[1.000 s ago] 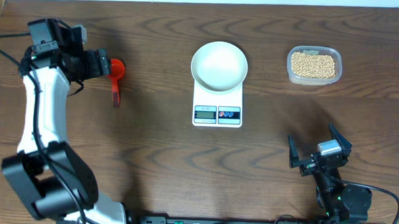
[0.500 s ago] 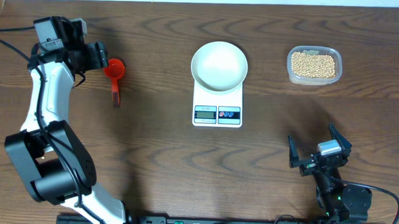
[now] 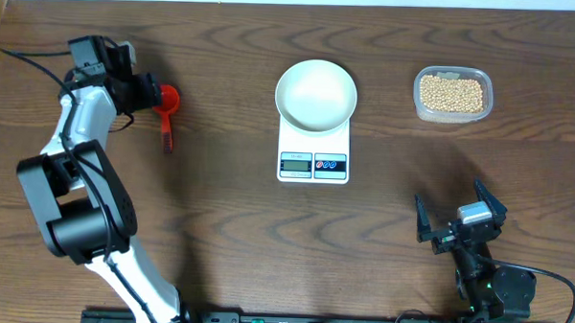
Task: Scoop item into bowl and weigh 50g on scale
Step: 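Reach the left gripper forward to the red scoop's bowl, then close the left gripper on the red scoop's rim and lift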
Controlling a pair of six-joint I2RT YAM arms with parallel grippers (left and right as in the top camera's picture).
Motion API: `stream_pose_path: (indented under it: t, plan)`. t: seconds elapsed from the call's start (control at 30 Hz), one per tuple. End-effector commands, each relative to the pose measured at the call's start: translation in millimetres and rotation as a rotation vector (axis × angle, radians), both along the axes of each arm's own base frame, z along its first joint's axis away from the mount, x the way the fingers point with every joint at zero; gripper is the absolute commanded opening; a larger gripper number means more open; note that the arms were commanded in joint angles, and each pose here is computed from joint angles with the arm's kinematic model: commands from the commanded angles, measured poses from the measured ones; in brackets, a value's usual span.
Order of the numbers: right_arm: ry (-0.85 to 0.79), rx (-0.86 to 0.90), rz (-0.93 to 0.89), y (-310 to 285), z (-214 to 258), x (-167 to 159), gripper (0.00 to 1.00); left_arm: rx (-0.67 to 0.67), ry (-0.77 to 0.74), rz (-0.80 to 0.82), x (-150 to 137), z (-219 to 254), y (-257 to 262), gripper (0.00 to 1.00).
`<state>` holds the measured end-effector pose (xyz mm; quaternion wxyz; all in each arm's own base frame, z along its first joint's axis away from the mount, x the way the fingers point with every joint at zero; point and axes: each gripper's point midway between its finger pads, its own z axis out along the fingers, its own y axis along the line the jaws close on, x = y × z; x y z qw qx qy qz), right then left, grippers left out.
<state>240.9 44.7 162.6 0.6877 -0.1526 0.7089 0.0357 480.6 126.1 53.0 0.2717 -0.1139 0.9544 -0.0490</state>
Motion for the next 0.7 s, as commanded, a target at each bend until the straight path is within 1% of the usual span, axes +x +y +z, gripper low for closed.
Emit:
stream_pose_path:
  t: [0.0, 0.1, 0.23, 0.43, 0.53, 0.67]
  plan:
    - [-0.001, -0.007, 0.003, 0.9, -0.7, -0.4, 0.99, 0.005, 0.008, 0.017, 4.7, -9.4, 5.2, 0.67]
    - [-0.001, -0.007, 0.003, 0.9, -0.7, -0.4, 0.99, -0.004, 0.028, 0.016, 5.1, -23.5, 3.3, 0.63]
    - [-0.001, -0.007, 0.003, 0.9, -0.7, -0.4, 0.99, -0.007, 0.040, 0.003, 6.7, -33.7, -2.8, 0.61]
    - [-0.001, -0.007, 0.003, 0.9, -0.7, -0.4, 0.99, -0.003, 0.036, -0.016, 11.2, -36.7, -11.5, 0.53]
    - [-0.001, -0.007, 0.003, 0.9, -0.7, -0.4, 0.99, 0.033, 0.048, 0.003, 10.3, -39.3, -6.2, 0.45]
    - [-0.001, -0.007, 0.003, 0.9, -0.7, -0.4, 0.99, 0.042, 0.054, 0.020, 10.0, -40.8, -4.1, 0.41]
